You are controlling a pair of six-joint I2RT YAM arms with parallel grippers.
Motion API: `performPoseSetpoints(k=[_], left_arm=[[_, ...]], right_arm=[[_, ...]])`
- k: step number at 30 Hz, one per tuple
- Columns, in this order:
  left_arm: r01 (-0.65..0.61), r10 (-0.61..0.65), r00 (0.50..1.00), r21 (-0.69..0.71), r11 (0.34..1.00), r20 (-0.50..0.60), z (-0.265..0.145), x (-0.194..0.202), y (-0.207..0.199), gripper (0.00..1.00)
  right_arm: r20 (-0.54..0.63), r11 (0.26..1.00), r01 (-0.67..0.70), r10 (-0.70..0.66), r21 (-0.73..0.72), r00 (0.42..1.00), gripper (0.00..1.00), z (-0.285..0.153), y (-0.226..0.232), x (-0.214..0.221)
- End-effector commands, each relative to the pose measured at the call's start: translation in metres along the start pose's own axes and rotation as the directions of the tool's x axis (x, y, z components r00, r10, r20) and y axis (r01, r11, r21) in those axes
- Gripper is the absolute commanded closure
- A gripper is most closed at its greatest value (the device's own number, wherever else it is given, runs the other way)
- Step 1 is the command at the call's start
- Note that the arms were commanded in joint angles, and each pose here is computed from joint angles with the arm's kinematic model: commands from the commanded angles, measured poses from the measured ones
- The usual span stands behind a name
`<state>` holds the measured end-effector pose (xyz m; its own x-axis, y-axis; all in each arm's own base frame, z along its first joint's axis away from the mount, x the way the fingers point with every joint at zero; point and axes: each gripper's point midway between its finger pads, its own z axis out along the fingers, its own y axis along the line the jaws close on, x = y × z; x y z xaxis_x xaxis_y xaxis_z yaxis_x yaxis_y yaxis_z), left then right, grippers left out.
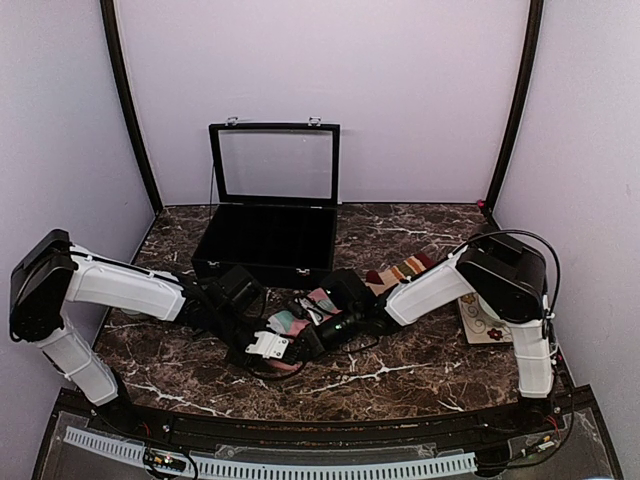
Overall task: Roll the socks
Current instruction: Roll the sock at the center of the board.
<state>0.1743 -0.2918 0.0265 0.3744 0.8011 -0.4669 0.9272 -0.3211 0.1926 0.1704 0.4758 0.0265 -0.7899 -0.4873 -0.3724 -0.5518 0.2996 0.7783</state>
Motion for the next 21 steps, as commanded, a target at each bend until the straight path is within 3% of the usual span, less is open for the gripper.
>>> performPoseSetpoints(k=[1, 7, 9, 12, 14, 17, 21], left_arm=[[0.046, -0.04, 0.994, 0.061, 0.997, -0.104, 0.013, 0.03, -0.023, 0.6], [0.08, -0.067, 0.987, 0.08, 0.994, -0.148, 0.02, 0.042, -0.03, 0.63], [0.09, -0.073, 0.984, 0.097, 0.991, -0.164, 0.022, 0.046, -0.034, 0.73], [0.119, -0.092, 0.977, 0.134, 0.984, -0.193, 0.025, 0.053, -0.042, 0.91], [0.143, -0.108, 0.972, 0.161, 0.976, -0.208, 0.025, 0.055, -0.046, 0.97], [0.164, -0.121, 0.971, 0.205, 0.965, -0.207, 0.025, 0.054, -0.055, 0.99], [0.179, -0.132, 0.97, 0.235, 0.955, -0.203, 0.021, 0.051, -0.062, 0.99]], right_arm=[[-0.116, 0.976, -0.153, 0.172, 0.156, 0.978, 1.0, 0.004, -0.051, 0.058], [-0.109, 0.977, -0.156, 0.173, 0.146, 0.979, 0.98, 0.002, -0.048, 0.057], [-0.104, 0.978, -0.151, 0.167, 0.145, 0.98, 0.91, 0.002, -0.047, 0.056], [-0.077, 0.978, -0.141, 0.154, 0.152, 0.985, 0.72, -0.003, -0.045, 0.048], [-0.043, 0.979, -0.135, 0.143, 0.155, 0.989, 0.66, -0.01, -0.043, 0.037], [0.024, 0.981, -0.128, 0.126, 0.147, 0.992, 0.59, -0.027, -0.038, 0.015], [0.104, 0.982, -0.108, 0.092, 0.156, 0.99, 0.58, -0.054, -0.034, -0.014]])
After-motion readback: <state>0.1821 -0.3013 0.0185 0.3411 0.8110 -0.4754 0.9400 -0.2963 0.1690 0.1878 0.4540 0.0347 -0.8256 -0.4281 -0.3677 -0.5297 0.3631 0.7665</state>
